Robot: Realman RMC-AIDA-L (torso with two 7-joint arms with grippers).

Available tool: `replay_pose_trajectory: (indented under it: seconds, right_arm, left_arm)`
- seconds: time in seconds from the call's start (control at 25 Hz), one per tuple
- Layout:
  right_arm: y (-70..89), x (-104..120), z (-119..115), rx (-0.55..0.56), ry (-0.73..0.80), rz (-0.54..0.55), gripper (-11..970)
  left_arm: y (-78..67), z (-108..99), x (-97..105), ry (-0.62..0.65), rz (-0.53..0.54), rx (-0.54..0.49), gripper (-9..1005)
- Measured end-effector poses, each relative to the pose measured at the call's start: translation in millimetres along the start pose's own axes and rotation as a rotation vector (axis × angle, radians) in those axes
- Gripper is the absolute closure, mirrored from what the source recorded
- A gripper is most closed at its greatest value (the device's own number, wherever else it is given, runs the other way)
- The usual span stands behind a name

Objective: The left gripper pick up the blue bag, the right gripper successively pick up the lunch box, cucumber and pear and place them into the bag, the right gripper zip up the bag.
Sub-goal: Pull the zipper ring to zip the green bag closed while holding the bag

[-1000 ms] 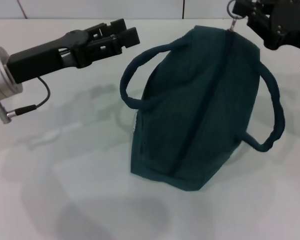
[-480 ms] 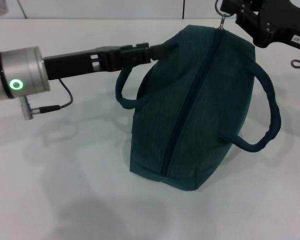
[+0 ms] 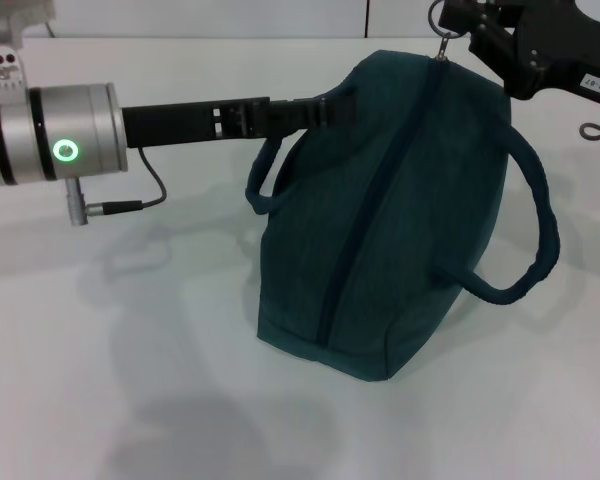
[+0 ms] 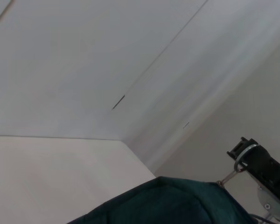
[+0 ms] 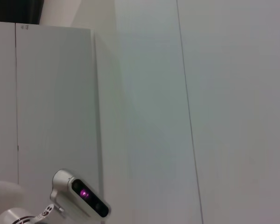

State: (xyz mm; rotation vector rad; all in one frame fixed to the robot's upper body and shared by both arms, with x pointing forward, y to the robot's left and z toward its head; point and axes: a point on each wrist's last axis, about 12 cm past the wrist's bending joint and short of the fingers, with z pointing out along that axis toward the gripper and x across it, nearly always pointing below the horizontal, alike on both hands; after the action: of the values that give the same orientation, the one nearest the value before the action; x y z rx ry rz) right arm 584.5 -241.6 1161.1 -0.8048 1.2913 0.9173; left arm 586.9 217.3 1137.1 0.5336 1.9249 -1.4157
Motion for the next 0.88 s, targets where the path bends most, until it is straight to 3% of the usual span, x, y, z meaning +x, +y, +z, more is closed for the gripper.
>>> replay_pose_trajectory:
  seconds: [0.88]
  right_arm:
    - [1.5,5,4,-0.014,0.01,-0.003,922]
  left_arm:
    - [-14.2,26,-16,0.118,0.004,-0.012,162]
